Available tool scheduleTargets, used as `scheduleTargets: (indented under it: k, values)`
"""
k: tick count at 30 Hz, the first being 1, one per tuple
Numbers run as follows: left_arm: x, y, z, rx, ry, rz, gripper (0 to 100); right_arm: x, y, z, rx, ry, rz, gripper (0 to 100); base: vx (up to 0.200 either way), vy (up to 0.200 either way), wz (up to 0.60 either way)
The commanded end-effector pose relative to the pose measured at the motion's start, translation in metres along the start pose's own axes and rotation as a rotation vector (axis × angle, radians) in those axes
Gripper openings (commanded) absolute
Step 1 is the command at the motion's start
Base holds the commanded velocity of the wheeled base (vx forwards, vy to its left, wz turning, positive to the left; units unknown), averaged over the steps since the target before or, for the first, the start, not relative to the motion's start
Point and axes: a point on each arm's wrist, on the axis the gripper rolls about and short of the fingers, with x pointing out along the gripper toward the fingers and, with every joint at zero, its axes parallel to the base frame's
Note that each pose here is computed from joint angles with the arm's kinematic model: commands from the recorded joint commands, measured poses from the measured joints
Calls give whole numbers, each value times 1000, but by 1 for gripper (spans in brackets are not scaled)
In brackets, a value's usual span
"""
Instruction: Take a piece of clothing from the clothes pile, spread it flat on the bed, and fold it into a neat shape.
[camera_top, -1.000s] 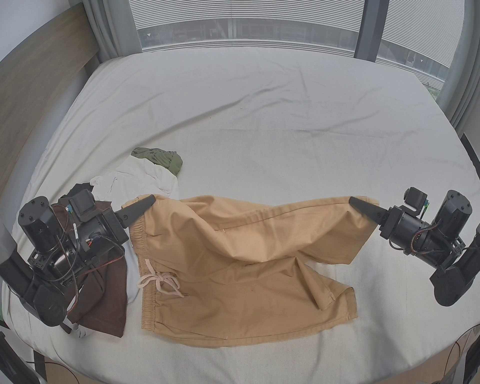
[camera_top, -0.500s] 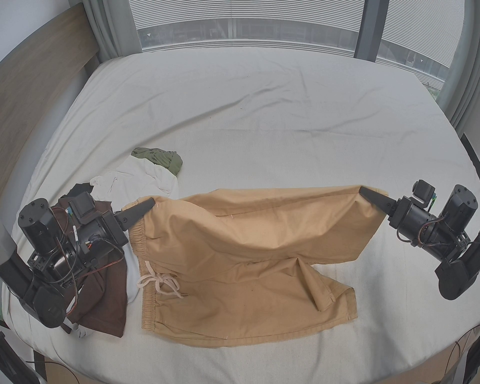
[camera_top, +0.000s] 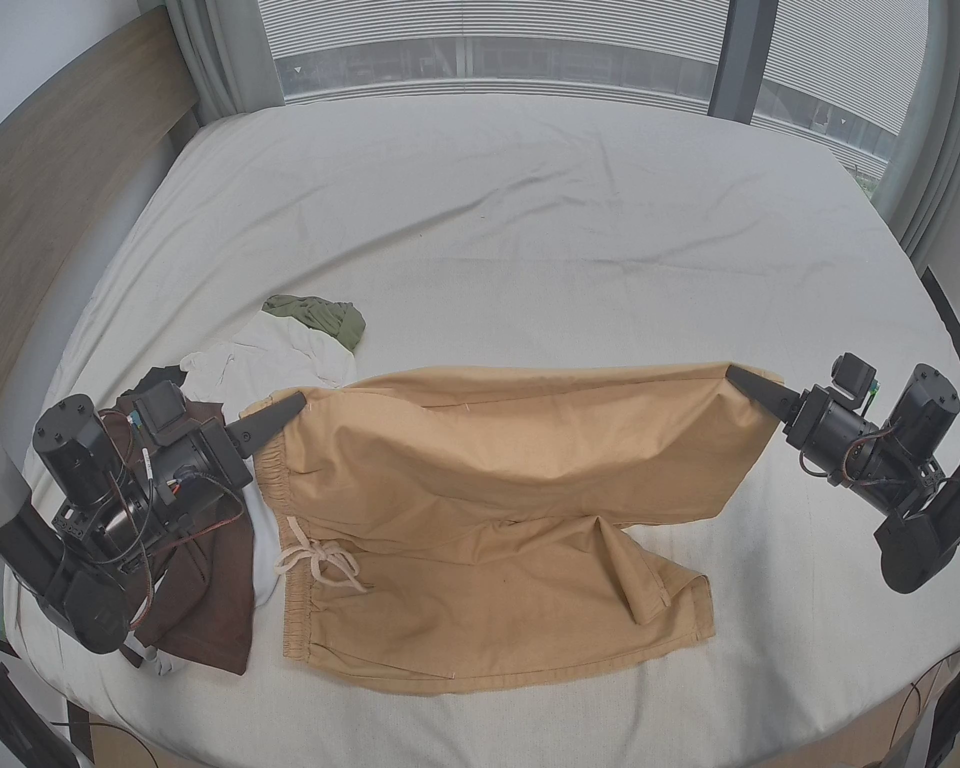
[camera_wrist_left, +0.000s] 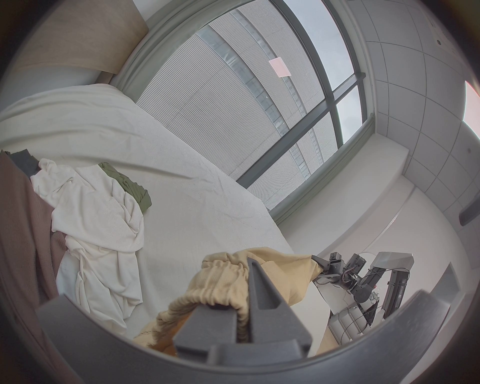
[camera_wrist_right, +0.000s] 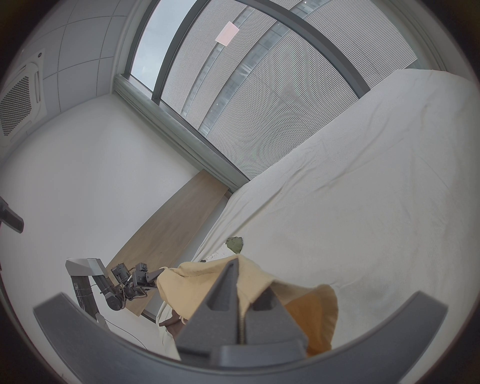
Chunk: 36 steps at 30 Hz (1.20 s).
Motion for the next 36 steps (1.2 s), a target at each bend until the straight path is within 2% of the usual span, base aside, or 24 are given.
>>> scheduleTargets:
  k: [1, 7, 10, 13, 36]
  values:
    - [-3, -3, 5, 12, -19, -7, 0, -2, 2, 7, -1, -21, 4, 0, 0, 0, 0]
    - [-10, -3, 0, 30, 13, -12, 0, -4, 6, 12, -5, -38, 13, 0, 0, 0, 0]
    - [-14, -3, -6, 75, 52, -27, 0, -5, 9, 15, -12, -47, 20, 0, 0, 0, 0]
    - [-18, 2, -10, 155, 83, -33, 0, -6, 13, 18, -8, -55, 29, 0, 0, 0, 0]
    - [-17, 18, 5, 209, 32, 1, 0, -8, 11, 20, -12, -64, 18, 0, 0, 0, 0]
